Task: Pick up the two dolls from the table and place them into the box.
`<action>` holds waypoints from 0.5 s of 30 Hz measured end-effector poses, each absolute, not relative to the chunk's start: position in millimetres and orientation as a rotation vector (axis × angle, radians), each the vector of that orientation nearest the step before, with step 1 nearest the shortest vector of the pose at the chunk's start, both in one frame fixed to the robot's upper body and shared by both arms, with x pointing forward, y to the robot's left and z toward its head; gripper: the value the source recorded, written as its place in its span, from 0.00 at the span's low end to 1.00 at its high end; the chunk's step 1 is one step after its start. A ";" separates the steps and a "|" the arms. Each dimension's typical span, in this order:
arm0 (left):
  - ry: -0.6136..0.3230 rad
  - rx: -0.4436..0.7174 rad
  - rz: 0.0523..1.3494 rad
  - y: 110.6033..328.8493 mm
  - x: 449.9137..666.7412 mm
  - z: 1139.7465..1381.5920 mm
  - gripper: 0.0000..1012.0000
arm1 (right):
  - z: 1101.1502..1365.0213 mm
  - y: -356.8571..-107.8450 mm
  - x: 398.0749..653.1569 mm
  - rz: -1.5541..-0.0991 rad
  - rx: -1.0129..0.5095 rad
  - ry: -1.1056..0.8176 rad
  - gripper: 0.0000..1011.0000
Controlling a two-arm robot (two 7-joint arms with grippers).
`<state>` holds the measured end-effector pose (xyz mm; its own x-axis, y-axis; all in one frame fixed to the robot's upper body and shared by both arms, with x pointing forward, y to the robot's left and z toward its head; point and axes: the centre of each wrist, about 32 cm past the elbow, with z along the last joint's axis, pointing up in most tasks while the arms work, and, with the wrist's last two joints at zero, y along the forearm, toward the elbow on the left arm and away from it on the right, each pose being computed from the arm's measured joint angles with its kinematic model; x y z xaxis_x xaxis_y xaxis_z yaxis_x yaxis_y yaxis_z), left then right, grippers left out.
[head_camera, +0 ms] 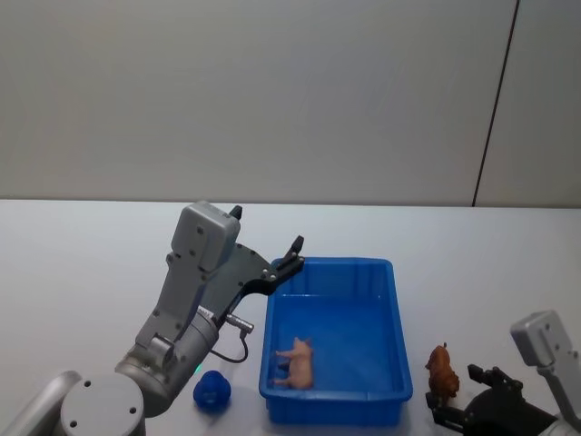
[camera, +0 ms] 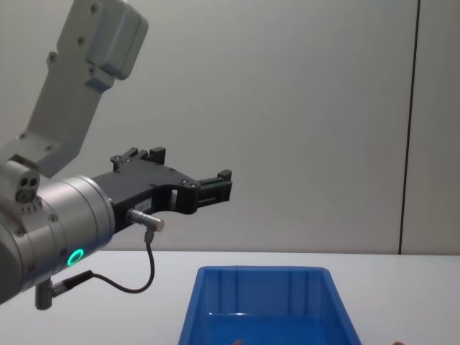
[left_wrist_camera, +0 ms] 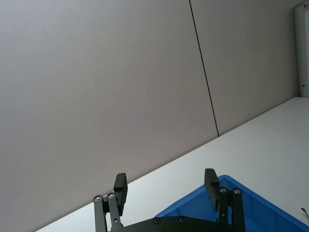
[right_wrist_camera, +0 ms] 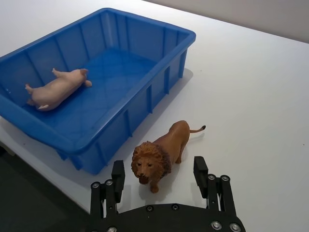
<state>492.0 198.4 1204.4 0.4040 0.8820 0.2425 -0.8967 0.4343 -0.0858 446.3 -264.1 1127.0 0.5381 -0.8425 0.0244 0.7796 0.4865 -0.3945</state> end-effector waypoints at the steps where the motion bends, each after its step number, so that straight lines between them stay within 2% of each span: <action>1: -0.268 0.061 1.124 198.4 492.0 1204.4 0.99 | 1126.6 -263.6 446.8 -0.995 -0.383 0.182 0.88; 15: -0.268 0.061 1.124 198.4 492.0 1204.4 0.99 | 1120.6 -254.3 458.4 -1.041 -0.378 0.205 0.49</action>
